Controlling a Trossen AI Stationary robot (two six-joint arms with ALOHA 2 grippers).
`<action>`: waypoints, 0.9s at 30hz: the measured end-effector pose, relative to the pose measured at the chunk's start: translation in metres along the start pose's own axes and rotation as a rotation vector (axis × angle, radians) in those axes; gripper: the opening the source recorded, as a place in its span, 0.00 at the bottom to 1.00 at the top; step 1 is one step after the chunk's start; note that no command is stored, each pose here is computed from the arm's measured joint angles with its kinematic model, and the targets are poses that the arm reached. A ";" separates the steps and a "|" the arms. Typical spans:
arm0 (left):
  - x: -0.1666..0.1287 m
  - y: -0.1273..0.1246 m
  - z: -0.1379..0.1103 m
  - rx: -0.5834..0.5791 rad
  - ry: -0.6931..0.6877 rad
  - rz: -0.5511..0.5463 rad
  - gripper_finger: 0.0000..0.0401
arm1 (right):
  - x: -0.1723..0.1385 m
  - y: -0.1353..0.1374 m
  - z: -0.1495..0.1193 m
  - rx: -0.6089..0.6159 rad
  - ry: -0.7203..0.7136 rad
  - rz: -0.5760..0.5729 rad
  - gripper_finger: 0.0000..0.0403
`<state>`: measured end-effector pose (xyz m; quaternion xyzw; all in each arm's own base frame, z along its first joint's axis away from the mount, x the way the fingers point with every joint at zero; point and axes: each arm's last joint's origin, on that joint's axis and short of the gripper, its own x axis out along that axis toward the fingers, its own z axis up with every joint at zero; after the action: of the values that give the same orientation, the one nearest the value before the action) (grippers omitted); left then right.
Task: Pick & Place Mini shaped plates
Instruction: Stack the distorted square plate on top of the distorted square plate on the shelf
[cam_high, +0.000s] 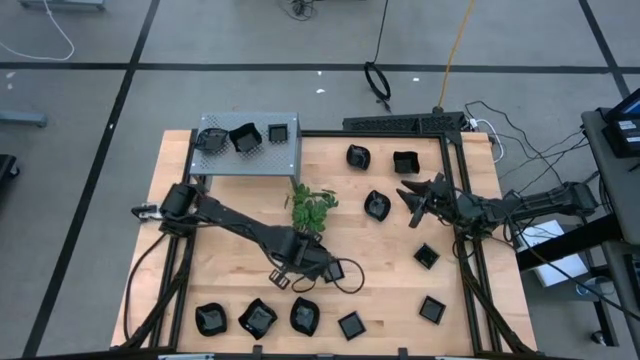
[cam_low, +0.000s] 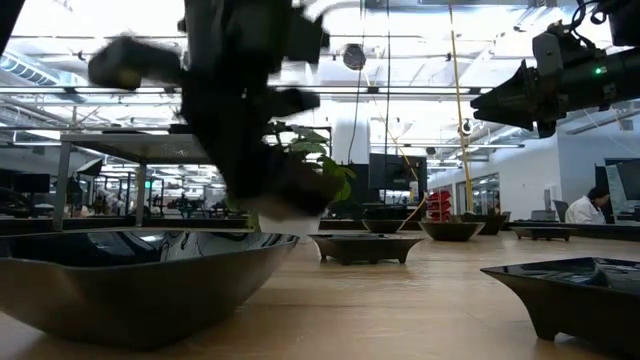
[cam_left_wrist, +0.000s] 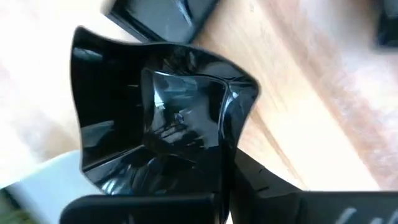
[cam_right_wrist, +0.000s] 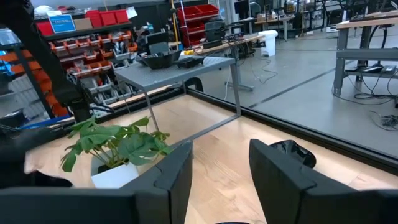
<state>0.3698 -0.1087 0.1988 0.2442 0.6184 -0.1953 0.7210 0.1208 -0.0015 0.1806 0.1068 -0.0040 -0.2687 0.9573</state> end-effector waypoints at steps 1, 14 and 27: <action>-0.010 0.001 -0.001 -0.015 -0.025 0.007 0.02 | 0.000 0.000 0.000 0.000 0.000 0.000 0.36; -0.146 0.013 -0.048 -0.365 -0.429 0.211 0.03 | 0.000 0.000 0.000 -0.003 0.000 0.000 0.36; -0.203 0.063 -0.139 -0.890 -0.332 0.808 0.05 | 0.000 0.000 0.000 0.008 0.000 0.000 0.36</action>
<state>0.2638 0.0205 0.3898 0.1014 0.3788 0.3340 0.8572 0.1208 -0.0015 0.1805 0.1107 -0.0050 -0.2685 0.9569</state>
